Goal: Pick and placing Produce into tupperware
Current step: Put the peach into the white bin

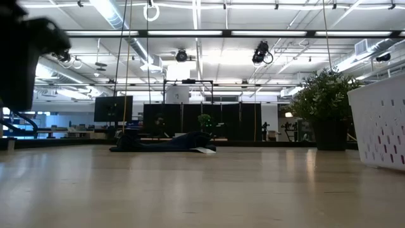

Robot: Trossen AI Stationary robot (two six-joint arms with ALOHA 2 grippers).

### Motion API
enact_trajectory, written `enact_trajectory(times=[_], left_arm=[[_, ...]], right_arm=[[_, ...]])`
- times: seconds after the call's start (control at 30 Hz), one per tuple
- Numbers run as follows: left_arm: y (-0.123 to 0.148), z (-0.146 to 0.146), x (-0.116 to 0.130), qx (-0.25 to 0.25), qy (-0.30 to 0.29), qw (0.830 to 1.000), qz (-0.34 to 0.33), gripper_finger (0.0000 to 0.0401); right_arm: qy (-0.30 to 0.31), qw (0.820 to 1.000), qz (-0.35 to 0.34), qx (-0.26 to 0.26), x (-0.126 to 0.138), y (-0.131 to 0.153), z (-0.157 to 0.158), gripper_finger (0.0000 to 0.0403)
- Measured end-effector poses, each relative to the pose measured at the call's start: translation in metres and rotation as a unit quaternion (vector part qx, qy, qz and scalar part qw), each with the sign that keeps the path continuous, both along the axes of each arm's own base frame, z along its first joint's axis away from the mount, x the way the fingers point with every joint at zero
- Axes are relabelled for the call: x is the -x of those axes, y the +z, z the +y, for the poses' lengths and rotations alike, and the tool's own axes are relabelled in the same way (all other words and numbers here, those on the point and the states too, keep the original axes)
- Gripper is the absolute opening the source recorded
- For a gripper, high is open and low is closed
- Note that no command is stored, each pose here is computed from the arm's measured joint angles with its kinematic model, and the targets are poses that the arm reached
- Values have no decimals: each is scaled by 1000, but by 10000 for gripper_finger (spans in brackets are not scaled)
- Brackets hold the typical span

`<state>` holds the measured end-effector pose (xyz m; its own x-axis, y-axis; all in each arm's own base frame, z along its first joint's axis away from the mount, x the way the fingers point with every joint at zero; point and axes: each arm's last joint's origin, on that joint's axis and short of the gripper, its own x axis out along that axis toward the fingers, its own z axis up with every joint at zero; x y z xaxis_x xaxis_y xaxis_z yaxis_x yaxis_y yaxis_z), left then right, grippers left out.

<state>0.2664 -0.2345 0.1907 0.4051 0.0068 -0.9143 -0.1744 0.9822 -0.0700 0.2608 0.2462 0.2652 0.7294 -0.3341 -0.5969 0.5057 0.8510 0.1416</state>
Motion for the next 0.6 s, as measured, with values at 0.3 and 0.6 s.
enact_trajectory(times=[0.3, 0.6], left_arm=[[-34, -2, -3, -20, 40, 998, 51, 198], [-34, -6, 1, -8, 71, 996, 57, 189]], right_arm=[[2, 1000, 0, -1, 1, 0, 1, 111], [2, 1000, 0, -1, 1, 0, 1, 111]])
